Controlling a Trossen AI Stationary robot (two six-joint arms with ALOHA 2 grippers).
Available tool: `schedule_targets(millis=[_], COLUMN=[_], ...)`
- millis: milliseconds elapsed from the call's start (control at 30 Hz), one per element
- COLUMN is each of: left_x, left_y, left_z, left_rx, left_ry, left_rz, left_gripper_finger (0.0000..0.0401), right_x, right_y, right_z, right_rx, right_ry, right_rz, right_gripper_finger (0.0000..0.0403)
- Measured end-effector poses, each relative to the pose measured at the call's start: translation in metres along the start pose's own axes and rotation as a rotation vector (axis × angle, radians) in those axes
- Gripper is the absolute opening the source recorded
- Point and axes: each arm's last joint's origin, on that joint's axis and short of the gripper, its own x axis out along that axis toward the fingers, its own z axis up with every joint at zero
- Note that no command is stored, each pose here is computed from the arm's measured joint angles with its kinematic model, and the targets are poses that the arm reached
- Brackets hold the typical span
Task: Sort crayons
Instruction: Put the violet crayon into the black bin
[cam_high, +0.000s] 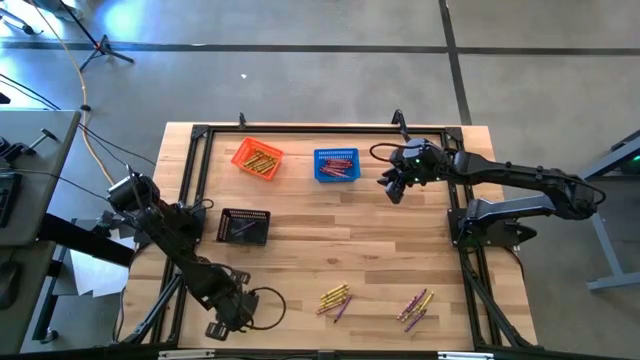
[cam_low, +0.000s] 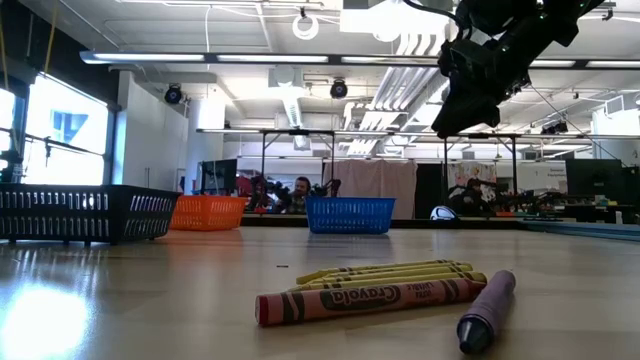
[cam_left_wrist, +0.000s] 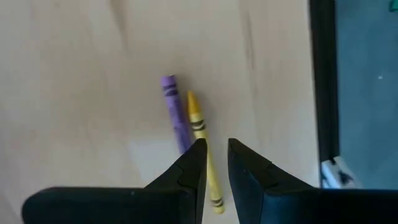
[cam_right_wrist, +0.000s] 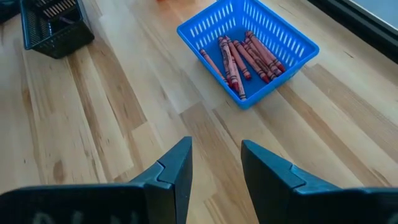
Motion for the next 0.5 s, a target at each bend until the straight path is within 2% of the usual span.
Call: schedule_targets(millis=[100,267,500], left_x=[0.0,0.003,0.019], left_y=[0.002,0.004,0.005], left_z=[-0.001,0.001,-0.001], left_rx=[-0.017,-0.061,-0.063], left_ry=[-0.007,-0.003,0.083], left_rz=[0.04,0.048,0.036], left_gripper_finger=[0.0051,0.0051,0.0051], right_x=[0.0,0.0,0.0], right_y=[0.0,0.0,0.0], right_z=[0.0,0.0,0.0], right_rx=[-0.023,-0.025,-0.028], right_ry=[0.0,0.0,0.001], right_rz=[0.0,0.0,0.001], right_gripper_finger=[0.0124,0.0124,0.0124])
